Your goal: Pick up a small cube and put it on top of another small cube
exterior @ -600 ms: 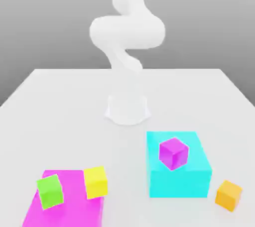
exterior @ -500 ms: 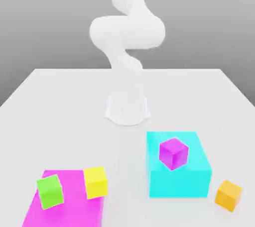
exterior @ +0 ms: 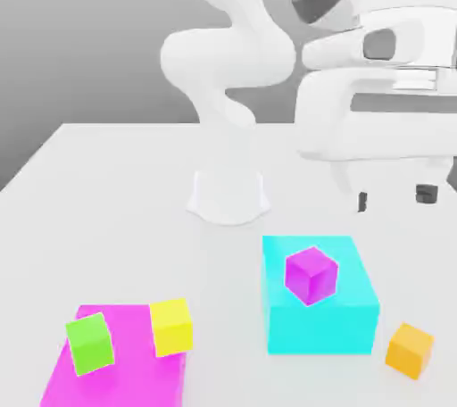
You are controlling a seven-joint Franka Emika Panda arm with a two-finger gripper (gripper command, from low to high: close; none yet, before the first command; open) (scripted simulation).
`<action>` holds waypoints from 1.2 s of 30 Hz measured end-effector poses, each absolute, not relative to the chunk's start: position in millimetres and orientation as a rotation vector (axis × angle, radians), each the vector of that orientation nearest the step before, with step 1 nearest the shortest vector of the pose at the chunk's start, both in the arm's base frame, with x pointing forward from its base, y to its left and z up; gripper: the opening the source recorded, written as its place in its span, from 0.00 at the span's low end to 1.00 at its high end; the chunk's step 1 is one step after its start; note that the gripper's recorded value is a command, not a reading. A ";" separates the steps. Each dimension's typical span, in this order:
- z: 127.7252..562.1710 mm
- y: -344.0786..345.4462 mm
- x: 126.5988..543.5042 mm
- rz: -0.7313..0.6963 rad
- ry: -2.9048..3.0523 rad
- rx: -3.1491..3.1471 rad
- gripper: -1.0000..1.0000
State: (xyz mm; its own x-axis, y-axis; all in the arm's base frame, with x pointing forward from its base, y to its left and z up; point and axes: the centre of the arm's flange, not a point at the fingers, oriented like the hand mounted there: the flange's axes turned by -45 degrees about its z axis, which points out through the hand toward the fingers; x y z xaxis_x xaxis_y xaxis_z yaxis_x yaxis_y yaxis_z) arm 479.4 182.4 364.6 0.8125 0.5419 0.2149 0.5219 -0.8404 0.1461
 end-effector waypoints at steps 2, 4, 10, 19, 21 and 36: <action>328.0 203.2 471.8 0.305 0.961 2.902 0.50; 291.8 216.5 463.9 0.228 1.043 2.894 0.50; 191.3 253.4 425.8 0.018 1.279 2.864 0.50; 129.1 256.4 421.4 0.001 1.299 2.861 0.00; 125.3 256.4 421.0 0.001 1.300 2.860 0.00; 270.2 43.8 471.2 0.026 0.119 3.094 0.00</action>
